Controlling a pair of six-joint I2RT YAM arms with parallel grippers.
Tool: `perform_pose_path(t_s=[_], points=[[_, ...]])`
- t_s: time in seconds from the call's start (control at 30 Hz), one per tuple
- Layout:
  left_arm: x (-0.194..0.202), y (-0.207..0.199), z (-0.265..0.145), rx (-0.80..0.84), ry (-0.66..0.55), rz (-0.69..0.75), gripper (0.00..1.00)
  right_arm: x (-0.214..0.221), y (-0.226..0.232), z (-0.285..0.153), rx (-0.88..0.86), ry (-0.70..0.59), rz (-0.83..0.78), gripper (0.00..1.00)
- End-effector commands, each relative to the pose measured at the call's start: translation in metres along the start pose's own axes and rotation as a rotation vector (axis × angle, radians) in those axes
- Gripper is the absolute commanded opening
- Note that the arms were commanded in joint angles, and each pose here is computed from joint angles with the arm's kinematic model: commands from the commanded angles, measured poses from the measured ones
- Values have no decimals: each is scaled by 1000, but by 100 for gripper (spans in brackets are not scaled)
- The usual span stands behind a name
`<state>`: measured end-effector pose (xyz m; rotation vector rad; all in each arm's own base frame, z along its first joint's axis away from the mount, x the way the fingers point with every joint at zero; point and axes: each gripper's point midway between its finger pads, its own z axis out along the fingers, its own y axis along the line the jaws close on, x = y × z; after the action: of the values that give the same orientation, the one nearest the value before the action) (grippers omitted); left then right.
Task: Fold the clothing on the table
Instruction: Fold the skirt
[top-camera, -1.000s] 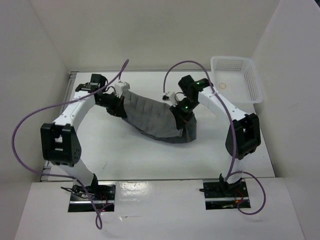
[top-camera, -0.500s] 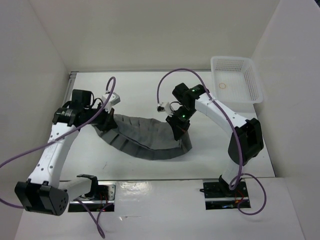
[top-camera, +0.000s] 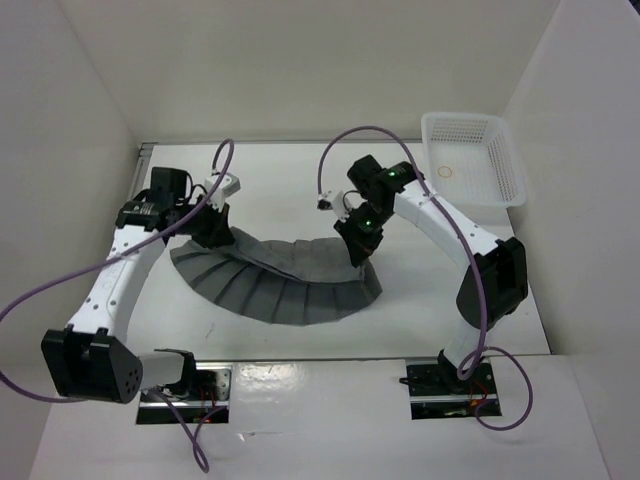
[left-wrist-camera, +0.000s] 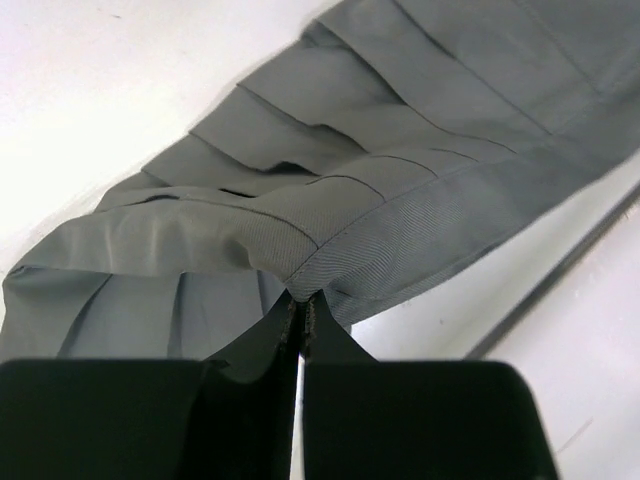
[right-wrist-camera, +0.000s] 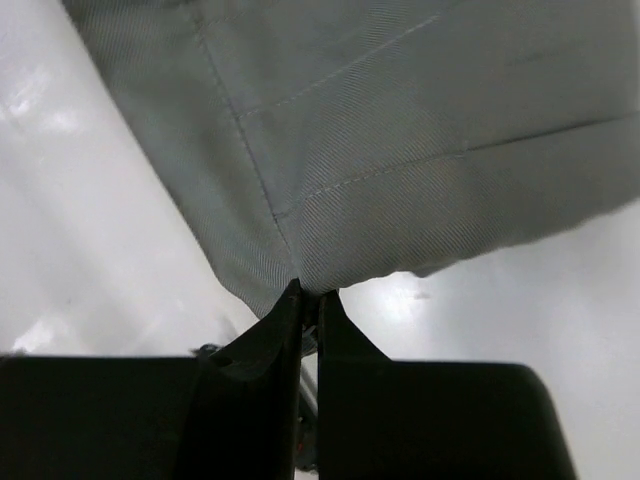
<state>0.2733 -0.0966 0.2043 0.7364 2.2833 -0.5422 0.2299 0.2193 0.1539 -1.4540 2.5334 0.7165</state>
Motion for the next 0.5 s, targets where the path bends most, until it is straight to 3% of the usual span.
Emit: perform_pose_path(t_s=[0.0, 0.27, 0.47], points=[[-32, 26, 10, -61, -74, 10, 0, -35, -31, -45, 191, -167, 18, 0], [-89, 69, 20, -104, -190, -11, 0, -69, -79, -115, 425, -378, 79, 0], [-125, 100, 22, -173, -251, -19, 0, -65, -89, -110, 444, -384, 99, 0]])
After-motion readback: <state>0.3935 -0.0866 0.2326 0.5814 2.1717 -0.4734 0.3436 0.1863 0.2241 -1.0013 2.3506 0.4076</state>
